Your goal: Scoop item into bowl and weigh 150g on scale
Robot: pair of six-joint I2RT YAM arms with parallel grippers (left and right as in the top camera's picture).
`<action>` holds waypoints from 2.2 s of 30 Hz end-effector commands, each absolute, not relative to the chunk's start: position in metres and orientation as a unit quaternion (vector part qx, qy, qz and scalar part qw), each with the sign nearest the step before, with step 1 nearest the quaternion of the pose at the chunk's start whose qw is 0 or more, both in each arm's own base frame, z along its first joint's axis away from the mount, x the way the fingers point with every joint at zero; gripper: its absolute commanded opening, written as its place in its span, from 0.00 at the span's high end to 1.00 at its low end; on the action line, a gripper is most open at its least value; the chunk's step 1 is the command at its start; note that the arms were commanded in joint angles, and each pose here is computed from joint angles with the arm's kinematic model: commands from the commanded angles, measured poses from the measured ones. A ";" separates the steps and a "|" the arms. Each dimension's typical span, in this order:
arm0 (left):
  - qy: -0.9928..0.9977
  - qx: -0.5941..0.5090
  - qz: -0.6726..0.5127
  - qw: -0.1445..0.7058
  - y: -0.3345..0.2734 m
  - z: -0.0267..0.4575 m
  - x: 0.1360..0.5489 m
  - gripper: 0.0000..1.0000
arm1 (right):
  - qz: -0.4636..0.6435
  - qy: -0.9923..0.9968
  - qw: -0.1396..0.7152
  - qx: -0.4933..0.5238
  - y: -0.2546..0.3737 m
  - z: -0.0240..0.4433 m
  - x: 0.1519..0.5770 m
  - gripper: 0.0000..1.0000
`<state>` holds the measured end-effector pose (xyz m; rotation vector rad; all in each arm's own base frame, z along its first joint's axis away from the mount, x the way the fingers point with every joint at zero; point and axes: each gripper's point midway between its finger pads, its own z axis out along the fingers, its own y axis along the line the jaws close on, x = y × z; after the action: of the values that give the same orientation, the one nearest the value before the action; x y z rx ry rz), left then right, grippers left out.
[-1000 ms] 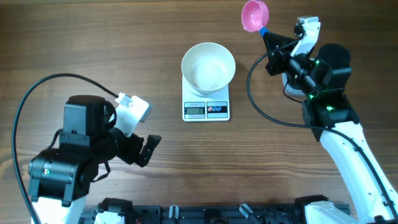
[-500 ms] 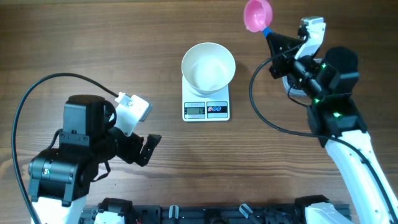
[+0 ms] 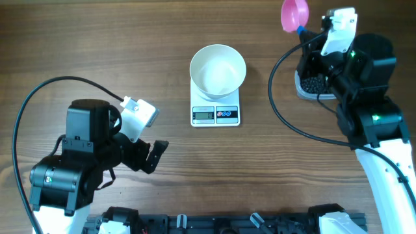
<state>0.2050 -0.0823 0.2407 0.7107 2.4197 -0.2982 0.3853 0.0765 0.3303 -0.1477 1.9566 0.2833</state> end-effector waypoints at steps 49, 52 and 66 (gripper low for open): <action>0.906 0.273 -0.104 0.307 -0.080 0.247 0.208 0.00 | 0.027 0.875 0.482 -0.026 0.050 0.374 0.449 0.96; 0.906 0.273 -0.104 0.307 -0.080 0.247 0.208 0.00 | 0.006 0.885 0.461 -0.064 0.049 0.364 0.442 0.96; 0.906 0.273 -0.104 0.307 -0.080 0.247 0.208 0.00 | 0.062 0.892 0.416 -0.165 0.079 0.346 0.421 0.96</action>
<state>0.2051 -0.0822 0.2409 0.7105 2.4191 -0.2976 0.4225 0.0753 0.3404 -0.3737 2.2515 0.1317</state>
